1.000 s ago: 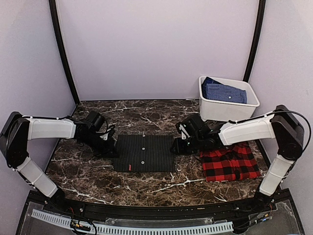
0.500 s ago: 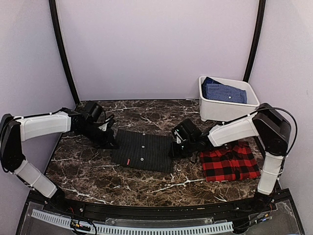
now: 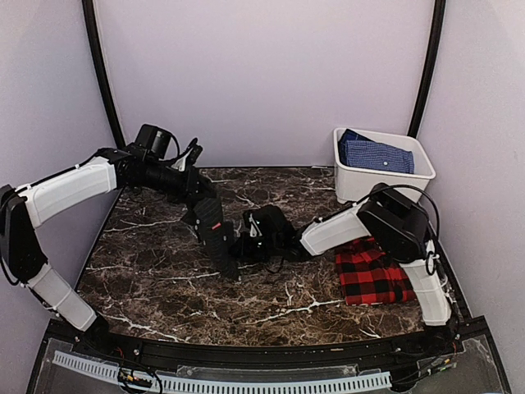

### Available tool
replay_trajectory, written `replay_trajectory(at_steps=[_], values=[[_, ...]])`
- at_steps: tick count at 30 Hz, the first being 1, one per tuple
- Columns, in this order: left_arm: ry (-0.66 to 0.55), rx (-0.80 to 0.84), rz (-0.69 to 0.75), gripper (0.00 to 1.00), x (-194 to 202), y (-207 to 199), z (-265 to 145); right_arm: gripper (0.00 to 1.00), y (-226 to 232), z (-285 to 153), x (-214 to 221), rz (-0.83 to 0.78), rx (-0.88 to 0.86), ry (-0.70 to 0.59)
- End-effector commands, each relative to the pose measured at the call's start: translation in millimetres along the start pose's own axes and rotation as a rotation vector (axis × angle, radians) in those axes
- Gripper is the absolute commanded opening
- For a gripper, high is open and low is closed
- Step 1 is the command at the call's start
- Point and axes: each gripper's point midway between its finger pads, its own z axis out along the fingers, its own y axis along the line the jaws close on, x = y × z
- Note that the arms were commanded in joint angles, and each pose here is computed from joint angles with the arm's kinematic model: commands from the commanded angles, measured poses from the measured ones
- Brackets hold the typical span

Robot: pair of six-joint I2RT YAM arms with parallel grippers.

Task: Fold and stack the long sleeve shirts
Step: Turn over the square folded shirt at the center of the board.

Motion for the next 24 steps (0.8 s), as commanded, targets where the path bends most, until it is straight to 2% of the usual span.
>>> replay_trajectory(at_steps=[1, 7, 12, 16, 24], values=[[-0.048, 0.169, 0.053, 0.00, -30, -41, 8, 0.07, 65, 34, 8, 0.067, -0.244, -0.022], [0.009, 0.251, 0.038, 0.00, -20, -55, 35, 0.09, 119, 54, 15, 0.127, -0.500, -0.004], [0.006, 0.269, 0.039, 0.00, -17, -56, 38, 0.13, 122, 40, 12, 0.176, -0.570, -0.019], [0.013, 0.266, 0.042, 0.00, -13, -54, 39, 0.13, 111, 29, 7, 0.169, -0.490, -0.046], [0.018, 0.269, 0.046, 0.00, -4, -50, 37, 0.15, 61, 11, 11, 0.170, -0.257, -0.082]])
